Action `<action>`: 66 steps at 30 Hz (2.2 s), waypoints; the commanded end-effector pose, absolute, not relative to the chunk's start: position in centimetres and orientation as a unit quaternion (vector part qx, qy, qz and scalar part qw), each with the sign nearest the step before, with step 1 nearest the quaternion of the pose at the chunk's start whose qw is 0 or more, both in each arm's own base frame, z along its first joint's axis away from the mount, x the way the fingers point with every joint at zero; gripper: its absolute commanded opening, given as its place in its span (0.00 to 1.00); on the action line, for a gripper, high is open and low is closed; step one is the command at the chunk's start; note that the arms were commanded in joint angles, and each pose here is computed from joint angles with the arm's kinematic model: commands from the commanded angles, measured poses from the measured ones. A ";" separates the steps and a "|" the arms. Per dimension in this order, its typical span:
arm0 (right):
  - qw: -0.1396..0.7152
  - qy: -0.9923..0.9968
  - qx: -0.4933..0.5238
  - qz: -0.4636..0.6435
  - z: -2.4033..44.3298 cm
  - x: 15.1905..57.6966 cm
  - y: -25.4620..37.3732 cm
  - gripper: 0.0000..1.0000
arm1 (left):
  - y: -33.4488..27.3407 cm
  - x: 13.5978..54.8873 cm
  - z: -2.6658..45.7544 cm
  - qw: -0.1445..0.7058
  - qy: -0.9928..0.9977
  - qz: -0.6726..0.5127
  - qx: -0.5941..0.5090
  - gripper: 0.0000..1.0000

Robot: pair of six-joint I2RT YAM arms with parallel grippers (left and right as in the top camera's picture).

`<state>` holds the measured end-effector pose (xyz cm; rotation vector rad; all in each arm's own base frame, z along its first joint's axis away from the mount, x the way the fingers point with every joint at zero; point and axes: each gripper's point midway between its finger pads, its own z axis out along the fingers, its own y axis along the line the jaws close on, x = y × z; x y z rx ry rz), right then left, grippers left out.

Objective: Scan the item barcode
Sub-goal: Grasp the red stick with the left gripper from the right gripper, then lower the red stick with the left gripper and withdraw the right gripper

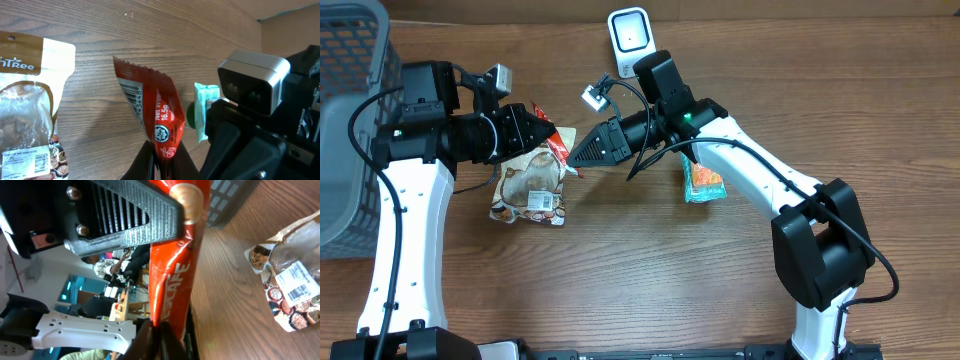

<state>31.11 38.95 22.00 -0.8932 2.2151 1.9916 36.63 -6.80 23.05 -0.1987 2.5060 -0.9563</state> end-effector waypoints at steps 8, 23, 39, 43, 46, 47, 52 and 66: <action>0.053 0.744 -0.273 0.608 20.7 32.7 39.2 0.38 | -5.1 36.5 21.7 0.209 0.924 -0.300 -0.115 0.04; 0.154 0.820 -0.199 0.514 21.2 37.5 35.5 0.44 | -6.3 34.4 18.2 0.169 0.971 -0.135 -0.103 0.04; 0.154 0.938 0.000 0.311 19.0 40.0 16.1 0.47 | -13.3 34.0 10.1 0.077 0.995 -0.062 -0.017 0.04; 0.140 0.960 0.034 0.239 17.3 39.6 12.8 0.52 | -13.8 34.5 7.5 0.057 0.997 -0.054 -0.012 0.04; 0.139 0.968 0.043 0.206 16.7 39.4 11.7 0.56 | -13.9 34.9 7.2 0.061 0.996 -0.056 -0.016 0.09; 0.139 0.968 0.041 0.204 16.6 39.4 11.7 0.56 | -13.8 35.1 7.4 0.063 0.996 -0.057 -0.023 0.16; 0.138 0.968 0.042 0.204 16.6 39.4 11.7 0.58 | -13.9 35.4 7.5 0.069 0.995 -0.061 -0.029 0.55; 0.101 0.974 0.049 0.197 15.9 37.7 11.4 0.58 | -13.9 35.5 7.6 0.070 0.995 -0.063 -0.045 0.75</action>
